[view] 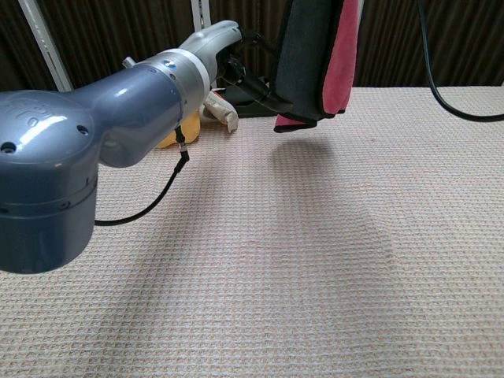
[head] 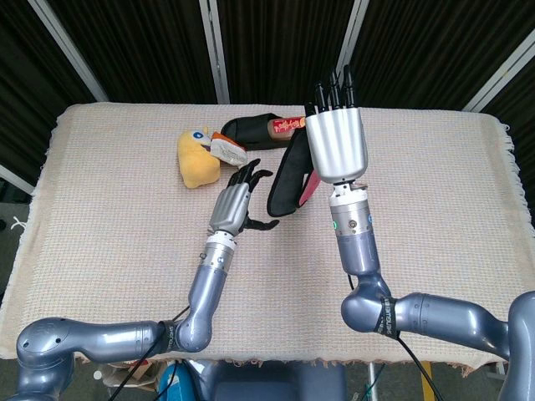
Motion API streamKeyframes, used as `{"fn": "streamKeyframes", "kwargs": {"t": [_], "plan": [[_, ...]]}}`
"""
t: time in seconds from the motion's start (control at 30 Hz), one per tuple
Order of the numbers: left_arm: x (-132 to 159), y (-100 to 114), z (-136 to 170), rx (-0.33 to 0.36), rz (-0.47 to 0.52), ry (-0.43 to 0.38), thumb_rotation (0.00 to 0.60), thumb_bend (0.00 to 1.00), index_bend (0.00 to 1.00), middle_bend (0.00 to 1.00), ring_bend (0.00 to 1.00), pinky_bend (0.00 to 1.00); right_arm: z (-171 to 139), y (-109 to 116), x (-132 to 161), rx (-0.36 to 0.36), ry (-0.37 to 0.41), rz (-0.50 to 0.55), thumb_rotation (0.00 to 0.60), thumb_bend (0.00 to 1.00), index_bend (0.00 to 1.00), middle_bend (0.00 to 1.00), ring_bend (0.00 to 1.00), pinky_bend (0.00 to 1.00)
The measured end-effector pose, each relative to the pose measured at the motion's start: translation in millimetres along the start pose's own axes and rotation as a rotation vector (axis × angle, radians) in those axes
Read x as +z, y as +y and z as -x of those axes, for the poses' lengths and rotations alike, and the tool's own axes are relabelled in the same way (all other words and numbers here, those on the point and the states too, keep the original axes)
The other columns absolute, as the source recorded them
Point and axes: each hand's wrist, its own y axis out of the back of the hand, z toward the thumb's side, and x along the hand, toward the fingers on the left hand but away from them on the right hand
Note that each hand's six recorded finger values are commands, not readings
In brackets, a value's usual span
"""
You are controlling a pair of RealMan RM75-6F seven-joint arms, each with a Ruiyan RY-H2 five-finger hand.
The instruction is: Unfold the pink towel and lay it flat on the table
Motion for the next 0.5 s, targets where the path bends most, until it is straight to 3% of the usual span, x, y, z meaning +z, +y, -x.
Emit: {"fn": "streamKeyframes", "kwargs": {"t": [0.5], "plan": [[1.3, -9.2, -17.4, 0.021, -0.075, 0.011, 0.6, 0.09, 0.24, 0.0, 0.0, 0.0, -0.2, 1.8, -6.4, 0.016, -0.007, 0.026, 0.6, 0.66, 0.71, 0.31, 0.13, 0.12]]}}
